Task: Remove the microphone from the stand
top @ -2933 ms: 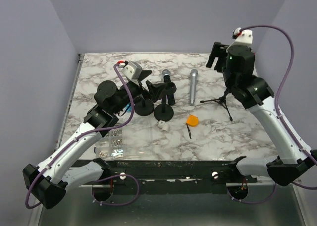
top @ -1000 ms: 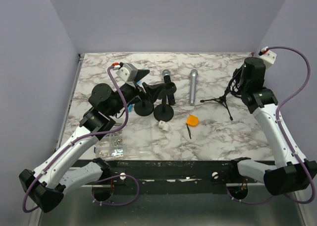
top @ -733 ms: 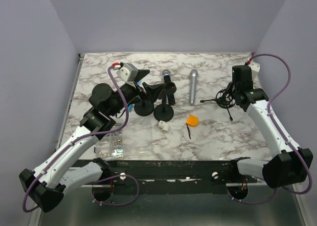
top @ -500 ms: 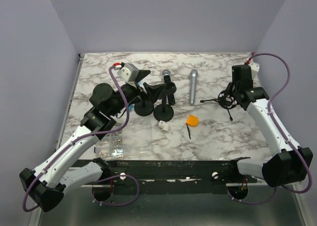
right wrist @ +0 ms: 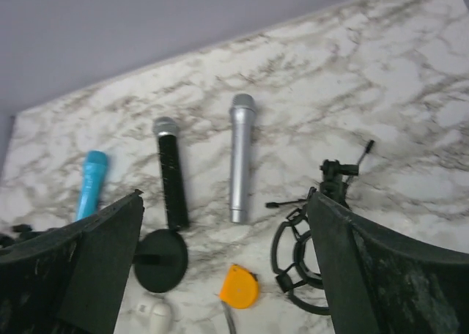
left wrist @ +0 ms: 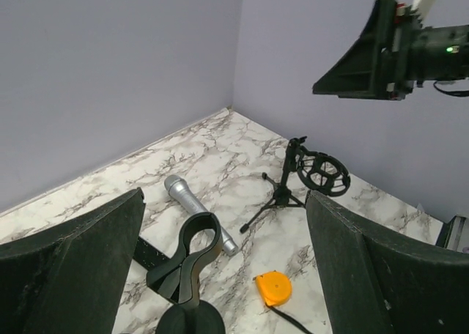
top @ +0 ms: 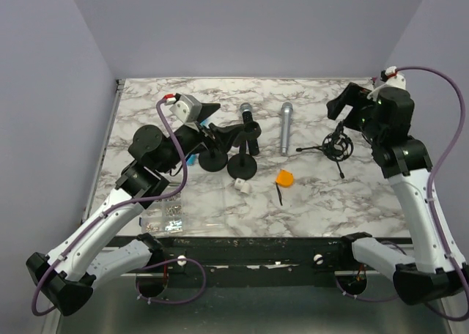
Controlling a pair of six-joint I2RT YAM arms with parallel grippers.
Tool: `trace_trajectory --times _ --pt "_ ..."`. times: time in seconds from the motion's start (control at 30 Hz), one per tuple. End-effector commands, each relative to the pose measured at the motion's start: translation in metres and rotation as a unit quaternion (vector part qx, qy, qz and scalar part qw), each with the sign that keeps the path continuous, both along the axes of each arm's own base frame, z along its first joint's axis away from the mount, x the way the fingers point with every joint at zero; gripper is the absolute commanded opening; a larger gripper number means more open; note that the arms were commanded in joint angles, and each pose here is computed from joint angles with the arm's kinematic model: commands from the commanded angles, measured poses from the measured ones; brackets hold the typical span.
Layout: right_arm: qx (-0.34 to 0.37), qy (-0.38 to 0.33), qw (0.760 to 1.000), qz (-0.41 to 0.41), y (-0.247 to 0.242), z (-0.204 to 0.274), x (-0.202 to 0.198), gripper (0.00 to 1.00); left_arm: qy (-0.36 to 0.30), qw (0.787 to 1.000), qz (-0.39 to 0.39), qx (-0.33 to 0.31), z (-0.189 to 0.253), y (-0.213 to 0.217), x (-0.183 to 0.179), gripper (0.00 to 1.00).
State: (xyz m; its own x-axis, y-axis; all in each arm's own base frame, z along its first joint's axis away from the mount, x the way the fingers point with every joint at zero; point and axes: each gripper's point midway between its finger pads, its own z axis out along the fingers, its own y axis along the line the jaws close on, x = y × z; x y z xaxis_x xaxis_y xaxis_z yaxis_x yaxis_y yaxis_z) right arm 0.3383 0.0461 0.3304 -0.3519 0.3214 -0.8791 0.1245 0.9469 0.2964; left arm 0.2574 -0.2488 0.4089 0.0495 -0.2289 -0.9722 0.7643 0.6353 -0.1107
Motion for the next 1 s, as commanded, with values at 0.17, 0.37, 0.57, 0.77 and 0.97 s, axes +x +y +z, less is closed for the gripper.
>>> trace_trajectory --times 0.17,0.37,0.57,0.77,0.97 --pt "0.028 -0.192 0.977 0.093 0.019 0.106 -0.06 1.0 -0.098 0.992 0.066 -0.042 0.068 0.057 -0.038 0.9" --pt "0.025 -0.239 0.97 0.035 -0.009 0.138 -0.107 1.0 -0.123 0.981 0.114 -0.095 0.099 0.123 -0.093 0.91" --pt "0.038 -0.277 0.96 -0.01 -0.028 0.148 -0.133 1.0 -0.108 0.97 0.149 -0.16 0.1 0.175 -0.134 0.93" --pt "0.042 -0.279 0.959 -0.001 -0.026 0.148 -0.139 1.0 -0.072 0.974 0.138 -0.165 0.083 0.18 -0.146 0.93" --pt "0.046 -0.303 0.952 -0.018 -0.034 0.155 -0.151 1.0 -0.063 0.97 0.154 -0.176 0.074 0.193 -0.151 0.94"
